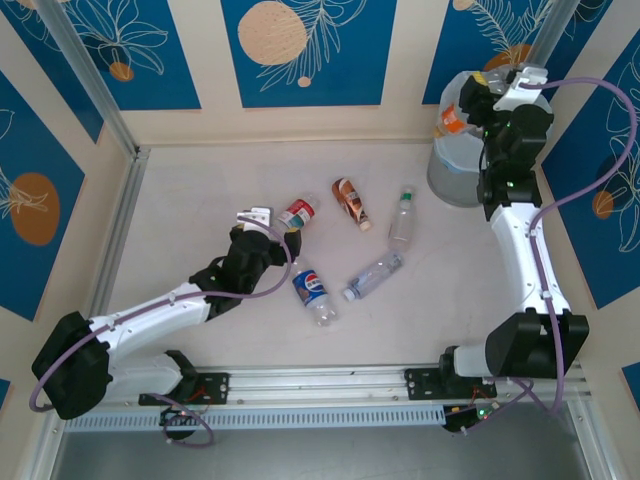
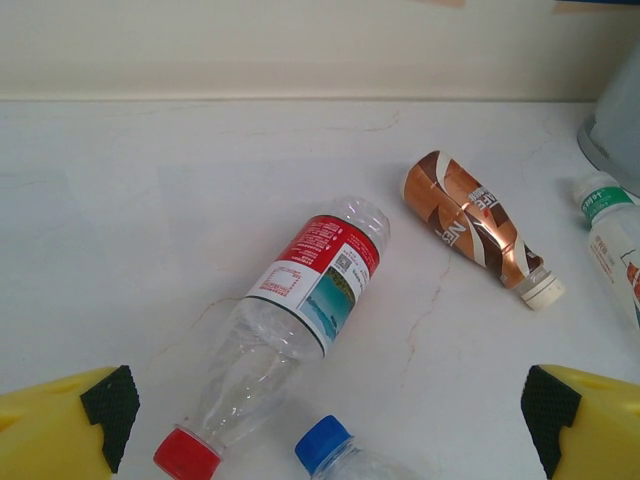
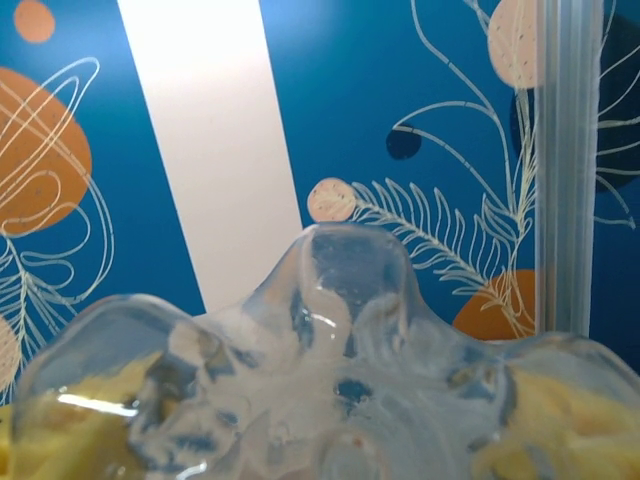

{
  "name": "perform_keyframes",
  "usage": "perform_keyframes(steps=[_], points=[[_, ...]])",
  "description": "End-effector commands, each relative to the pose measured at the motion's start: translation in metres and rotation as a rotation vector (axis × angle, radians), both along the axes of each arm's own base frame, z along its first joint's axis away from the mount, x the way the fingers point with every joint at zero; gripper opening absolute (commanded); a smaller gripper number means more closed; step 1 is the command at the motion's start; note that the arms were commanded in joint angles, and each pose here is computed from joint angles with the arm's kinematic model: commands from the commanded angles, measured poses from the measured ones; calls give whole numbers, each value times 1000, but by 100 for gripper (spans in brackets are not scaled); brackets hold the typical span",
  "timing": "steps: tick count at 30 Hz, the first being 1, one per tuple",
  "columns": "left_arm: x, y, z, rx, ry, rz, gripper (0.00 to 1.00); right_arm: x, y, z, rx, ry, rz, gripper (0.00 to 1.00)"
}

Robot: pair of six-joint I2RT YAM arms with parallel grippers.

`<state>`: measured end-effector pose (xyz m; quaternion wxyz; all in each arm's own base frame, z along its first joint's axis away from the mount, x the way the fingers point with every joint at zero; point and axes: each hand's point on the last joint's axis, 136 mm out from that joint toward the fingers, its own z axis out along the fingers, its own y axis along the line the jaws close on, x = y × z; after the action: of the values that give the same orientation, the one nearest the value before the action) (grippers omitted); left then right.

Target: Put the plastic bottles in the bin

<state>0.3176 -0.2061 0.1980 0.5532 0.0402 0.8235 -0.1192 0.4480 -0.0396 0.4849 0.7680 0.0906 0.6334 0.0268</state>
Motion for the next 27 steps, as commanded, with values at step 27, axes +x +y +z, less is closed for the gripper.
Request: perform_keyframes(steps=[27], points=[[6, 6, -7, -16, 22, 37, 99, 37, -71, -41, -217, 45, -408, 0]])
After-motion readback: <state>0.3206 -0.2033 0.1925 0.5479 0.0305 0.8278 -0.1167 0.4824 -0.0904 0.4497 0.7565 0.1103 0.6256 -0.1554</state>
